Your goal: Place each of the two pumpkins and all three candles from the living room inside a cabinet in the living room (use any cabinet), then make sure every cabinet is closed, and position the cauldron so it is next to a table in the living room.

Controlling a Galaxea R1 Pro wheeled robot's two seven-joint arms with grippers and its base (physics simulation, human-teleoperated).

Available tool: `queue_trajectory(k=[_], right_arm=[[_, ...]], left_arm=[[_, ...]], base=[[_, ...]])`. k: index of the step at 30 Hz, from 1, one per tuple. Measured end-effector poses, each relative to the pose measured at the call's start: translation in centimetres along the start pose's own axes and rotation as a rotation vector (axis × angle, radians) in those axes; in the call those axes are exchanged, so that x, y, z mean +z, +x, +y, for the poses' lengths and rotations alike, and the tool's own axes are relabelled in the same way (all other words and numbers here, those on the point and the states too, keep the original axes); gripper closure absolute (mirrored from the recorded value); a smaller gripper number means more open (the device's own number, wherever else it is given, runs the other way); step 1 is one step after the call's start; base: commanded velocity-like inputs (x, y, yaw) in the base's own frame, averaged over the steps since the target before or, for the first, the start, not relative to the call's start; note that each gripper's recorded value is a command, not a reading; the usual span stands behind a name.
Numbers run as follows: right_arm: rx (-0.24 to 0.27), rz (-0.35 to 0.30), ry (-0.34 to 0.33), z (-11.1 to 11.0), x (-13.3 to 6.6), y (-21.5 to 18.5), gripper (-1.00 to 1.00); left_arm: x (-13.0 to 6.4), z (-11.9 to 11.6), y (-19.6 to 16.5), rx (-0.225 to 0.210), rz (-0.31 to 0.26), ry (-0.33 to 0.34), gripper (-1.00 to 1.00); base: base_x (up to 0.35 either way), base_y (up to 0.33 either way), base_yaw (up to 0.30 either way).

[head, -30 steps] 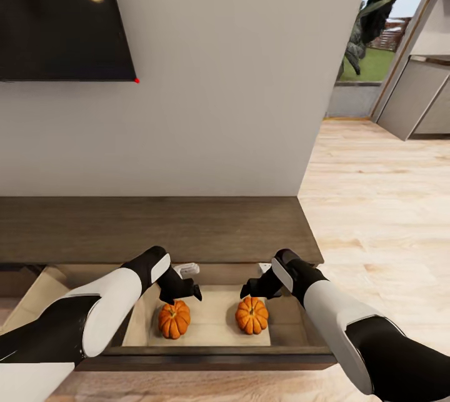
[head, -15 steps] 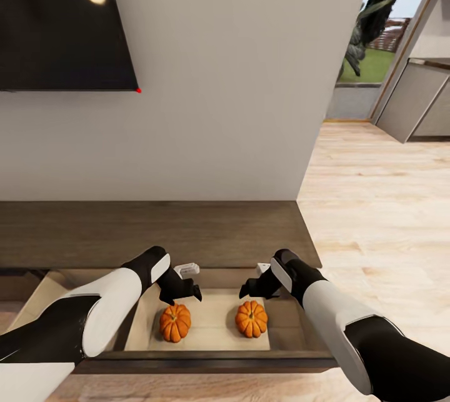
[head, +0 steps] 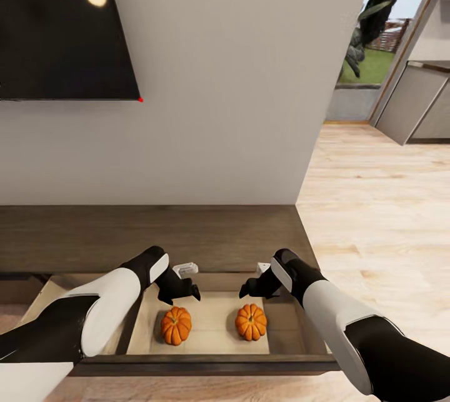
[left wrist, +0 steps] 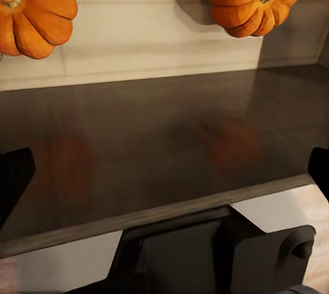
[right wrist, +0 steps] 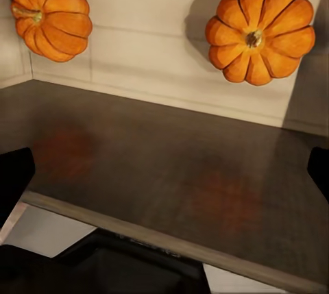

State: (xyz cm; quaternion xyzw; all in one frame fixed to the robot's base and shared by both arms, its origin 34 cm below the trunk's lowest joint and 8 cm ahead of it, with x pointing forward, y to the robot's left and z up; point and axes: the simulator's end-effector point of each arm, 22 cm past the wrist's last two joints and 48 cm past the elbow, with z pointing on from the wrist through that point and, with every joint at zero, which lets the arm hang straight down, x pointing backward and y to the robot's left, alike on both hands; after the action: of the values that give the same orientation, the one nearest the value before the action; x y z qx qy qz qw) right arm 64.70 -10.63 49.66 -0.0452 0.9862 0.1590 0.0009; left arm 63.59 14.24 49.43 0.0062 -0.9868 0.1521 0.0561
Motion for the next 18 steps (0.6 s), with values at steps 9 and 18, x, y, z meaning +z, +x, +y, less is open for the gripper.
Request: queue_trajectory(k=[9, 18], right_arm=[[0.0, 0.0, -0.001, 0.5, -1.7, -0.3, -1.0], [0.0, -0.002, -0.002, 1.1, -3.4, -0.6, -1.0]], left_arm=[[-1.8, -0.1, -0.5, -0.001, -0.019, -0.005, -1.0], [-3.5, -0.6, -1.2, 0.004, -0.05, -0.005, -1.0]], base=[[0.0, 0.0, 0.0], [0.0, 0.0, 0.0]])
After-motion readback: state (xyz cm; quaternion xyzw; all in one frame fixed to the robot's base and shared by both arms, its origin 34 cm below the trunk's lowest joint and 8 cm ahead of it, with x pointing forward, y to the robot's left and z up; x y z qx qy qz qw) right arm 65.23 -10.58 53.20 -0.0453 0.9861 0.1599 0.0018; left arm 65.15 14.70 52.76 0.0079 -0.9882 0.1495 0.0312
